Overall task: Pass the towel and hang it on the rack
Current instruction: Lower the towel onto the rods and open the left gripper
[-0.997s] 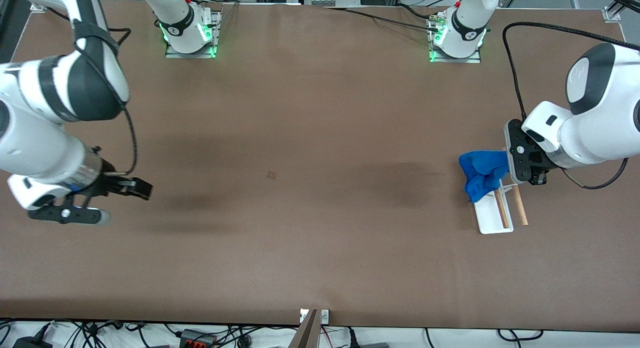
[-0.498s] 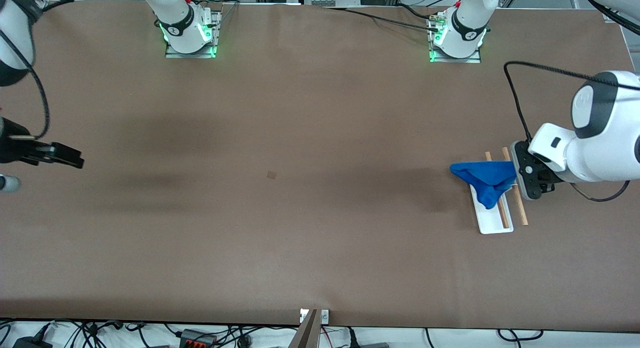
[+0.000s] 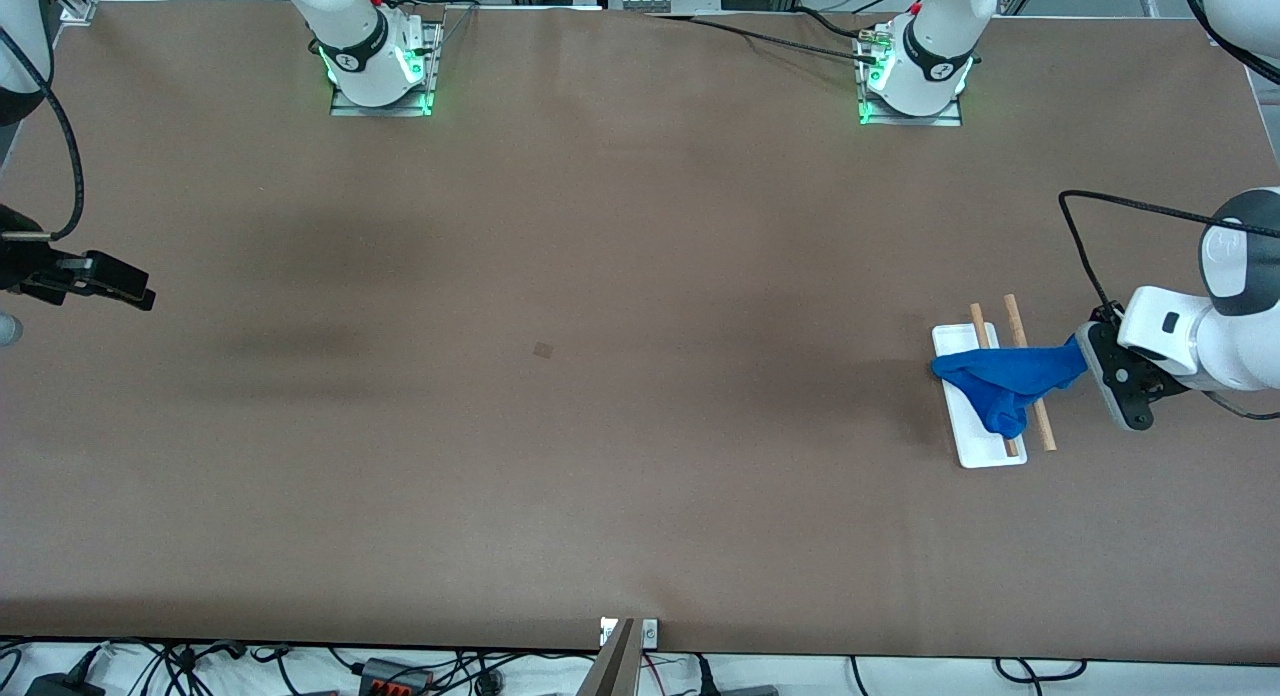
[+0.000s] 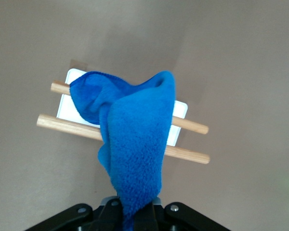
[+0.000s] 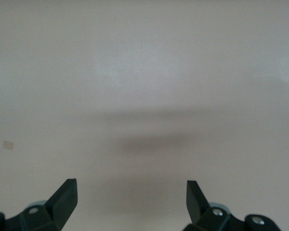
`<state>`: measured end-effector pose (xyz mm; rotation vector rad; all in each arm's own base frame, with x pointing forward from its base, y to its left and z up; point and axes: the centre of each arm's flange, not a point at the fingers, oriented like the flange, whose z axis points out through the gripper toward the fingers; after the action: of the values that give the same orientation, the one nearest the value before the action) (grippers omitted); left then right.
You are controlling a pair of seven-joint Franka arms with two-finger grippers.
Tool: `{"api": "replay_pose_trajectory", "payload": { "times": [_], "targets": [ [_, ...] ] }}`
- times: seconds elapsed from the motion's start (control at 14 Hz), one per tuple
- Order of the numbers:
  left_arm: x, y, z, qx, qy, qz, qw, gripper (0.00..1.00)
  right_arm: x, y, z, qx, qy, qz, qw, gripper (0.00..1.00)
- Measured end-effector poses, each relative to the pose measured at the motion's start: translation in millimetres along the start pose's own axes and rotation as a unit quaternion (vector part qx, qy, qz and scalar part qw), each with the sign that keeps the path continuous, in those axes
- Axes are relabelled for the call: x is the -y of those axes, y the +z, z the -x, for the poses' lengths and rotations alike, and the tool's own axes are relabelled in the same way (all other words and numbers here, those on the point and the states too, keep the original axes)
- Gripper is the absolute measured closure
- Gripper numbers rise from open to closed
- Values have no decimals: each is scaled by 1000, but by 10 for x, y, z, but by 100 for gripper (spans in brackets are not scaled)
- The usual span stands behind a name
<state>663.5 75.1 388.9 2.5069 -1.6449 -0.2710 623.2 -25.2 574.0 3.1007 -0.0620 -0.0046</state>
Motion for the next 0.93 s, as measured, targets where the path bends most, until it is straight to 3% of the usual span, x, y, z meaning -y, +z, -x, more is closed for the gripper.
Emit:
{"api": "replay_pose_trajectory", "payload": {
  "times": [0.57,0.93],
  "targets": [
    [305,528,359,-19,13,-26,999,96,20,275,374,-12,-10,11,1000,0],
    [336,837,485,-27,15,-35,999,96,14,152,431,-18,-13,10,1000,0]
  ]
}}
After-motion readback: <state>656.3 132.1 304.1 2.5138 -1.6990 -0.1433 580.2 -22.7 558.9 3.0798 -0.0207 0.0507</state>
